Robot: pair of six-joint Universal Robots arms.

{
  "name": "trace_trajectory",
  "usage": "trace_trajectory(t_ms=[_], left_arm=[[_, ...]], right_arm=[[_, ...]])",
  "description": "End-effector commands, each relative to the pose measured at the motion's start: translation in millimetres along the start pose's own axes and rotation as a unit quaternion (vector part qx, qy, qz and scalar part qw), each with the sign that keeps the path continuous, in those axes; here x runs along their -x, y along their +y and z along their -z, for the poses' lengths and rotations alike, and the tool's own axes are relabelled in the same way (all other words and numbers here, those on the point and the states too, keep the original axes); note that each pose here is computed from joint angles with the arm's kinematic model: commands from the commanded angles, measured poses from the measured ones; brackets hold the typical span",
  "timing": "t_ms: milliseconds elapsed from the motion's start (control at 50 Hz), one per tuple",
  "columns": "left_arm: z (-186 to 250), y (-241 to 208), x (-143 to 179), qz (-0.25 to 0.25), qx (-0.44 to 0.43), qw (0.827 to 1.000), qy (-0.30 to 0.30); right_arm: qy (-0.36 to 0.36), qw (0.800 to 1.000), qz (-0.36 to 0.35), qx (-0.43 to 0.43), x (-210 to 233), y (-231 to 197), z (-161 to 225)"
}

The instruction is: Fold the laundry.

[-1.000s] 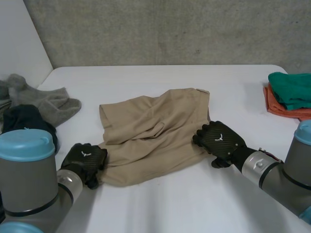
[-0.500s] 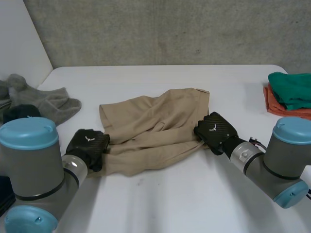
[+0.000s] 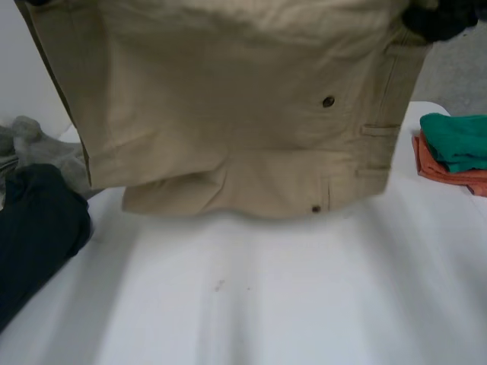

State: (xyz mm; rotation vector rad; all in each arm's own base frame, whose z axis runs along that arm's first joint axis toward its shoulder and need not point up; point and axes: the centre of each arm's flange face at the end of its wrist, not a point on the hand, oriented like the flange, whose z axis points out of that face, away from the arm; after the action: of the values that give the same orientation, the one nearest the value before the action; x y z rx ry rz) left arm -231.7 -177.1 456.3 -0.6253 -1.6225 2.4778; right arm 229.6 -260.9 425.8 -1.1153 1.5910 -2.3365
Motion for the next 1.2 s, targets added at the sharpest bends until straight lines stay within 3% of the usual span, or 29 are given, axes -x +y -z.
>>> trace_trajectory(t_ms=[20, 160, 240, 300, 340, 420, 480, 520, 600, 700, 840, 920, 1060, 1140, 1200], left_arm=[[-36, 68, -12, -0.010, 0.136, 0.990, 0.024], [-62, 151, -32, -0.014, 0.221, 0.974, 0.045], [-97, 176, -35, -0.009, 0.172, 0.985, 0.028], [-125, 162, -17, -0.001, 0.086, 0.996, -0.014], [-145, 135, -1, 0.024, -0.016, 0.998, -0.048], [-155, 76, 25, 0.085, -0.173, 0.978, -0.080], [-151, 53, 42, 0.113, -0.228, 0.963, -0.086], [-148, 51, 42, 0.114, -0.227, 0.964, -0.082], [-141, 68, 35, 0.107, -0.176, 0.976, -0.067], [-122, 128, 15, 0.093, -0.035, 0.994, -0.046], [-73, 215, -25, 0.075, 0.132, 0.988, 0.005], [-29, 265, -55, 0.034, 0.226, 0.971, 0.063], [24, 279, -75, 0.008, 0.313, 0.942, 0.118], [59, 261, -79, 0.002, 0.368, 0.917, 0.152], [97, 242, -79, -0.031, 0.432, 0.879, 0.200]], right_arm=[[-0.020, 0.998, 0.006, 0.056, 29, 39, -26], [-0.045, 0.988, 0.010, 0.144, 69, 112, -50], [-0.013, 0.990, 0.017, 0.141, 81, 139, -71], [0.052, 0.995, 0.015, 0.087, 73, 136, -93], [0.117, 0.993, 0.001, 0.014, 55, 115, -107], [0.201, 0.969, -0.026, -0.141, 19, 63, -113], [0.227, 0.943, -0.040, -0.241, 3, 30, -107], [0.226, 0.939, -0.043, -0.255, 3, 26, -104], [0.192, 0.955, -0.045, -0.223, 15, 40, -103], [0.109, 0.988, -0.073, -0.078, 53, 99, -98], [0.025, 0.993, -0.085, 0.076, 104, 168, -72], [-0.009, 0.990, -0.059, 0.130, 128, 201, -54], [-0.081, 0.970, 0.006, 0.227, 151, 224, -13], [-0.136, 0.946, 0.033, 0.291, 149, 216, 21], [-0.196, 0.907, 0.059, 0.368, 142, 209, 61]])
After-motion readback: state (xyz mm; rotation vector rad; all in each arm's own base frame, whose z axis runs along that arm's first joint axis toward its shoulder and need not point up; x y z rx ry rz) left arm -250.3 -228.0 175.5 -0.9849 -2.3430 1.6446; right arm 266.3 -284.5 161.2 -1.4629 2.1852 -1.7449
